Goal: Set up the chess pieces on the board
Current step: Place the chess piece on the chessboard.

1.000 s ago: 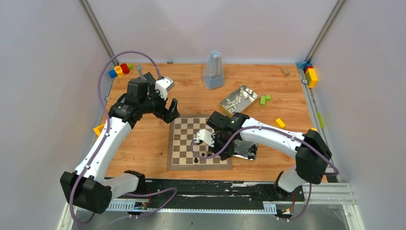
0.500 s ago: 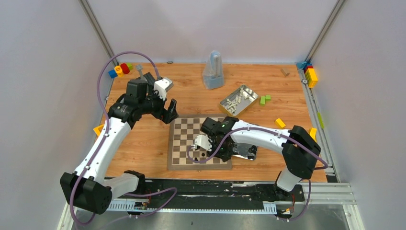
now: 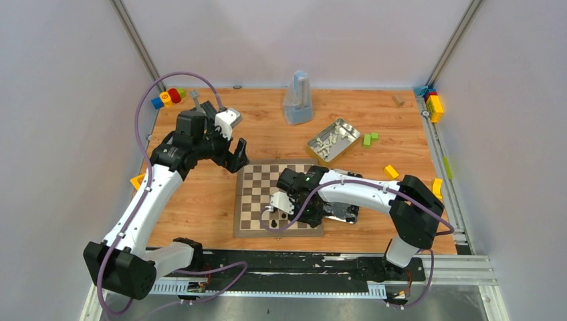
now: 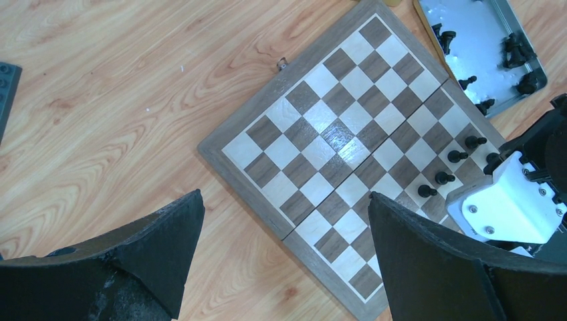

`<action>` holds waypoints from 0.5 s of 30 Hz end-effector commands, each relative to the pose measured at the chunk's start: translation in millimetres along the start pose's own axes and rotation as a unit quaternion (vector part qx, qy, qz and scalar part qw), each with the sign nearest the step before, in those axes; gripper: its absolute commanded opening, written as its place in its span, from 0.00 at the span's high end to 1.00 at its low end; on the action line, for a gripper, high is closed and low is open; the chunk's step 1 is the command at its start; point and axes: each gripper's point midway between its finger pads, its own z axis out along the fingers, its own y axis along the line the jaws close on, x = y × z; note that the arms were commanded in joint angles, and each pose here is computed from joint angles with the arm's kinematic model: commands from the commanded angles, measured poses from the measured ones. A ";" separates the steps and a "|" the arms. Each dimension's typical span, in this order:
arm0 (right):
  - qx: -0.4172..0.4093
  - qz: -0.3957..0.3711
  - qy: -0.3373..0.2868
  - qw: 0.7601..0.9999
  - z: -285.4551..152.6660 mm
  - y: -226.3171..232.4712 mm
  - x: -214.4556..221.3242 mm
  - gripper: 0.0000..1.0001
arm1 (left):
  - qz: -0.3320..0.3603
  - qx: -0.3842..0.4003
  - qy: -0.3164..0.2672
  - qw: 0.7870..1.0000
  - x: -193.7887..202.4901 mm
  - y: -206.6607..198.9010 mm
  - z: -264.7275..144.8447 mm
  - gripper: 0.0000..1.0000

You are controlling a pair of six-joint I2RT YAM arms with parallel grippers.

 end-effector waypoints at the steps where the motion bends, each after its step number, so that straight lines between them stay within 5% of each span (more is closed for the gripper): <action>1: 0.014 0.004 0.002 1.000 2.8 -4.1 -6.2 0.89 | 0.018 0.001 -0.036 0.999 -19.7 -3.5 -12.5 0.00; 15: 0.032 -0.002 0.000 1.000 -1.9 -7.4 -10.3 0.82 | 0.019 0.004 -0.034 0.999 -17.5 -4.3 -11.7 0.00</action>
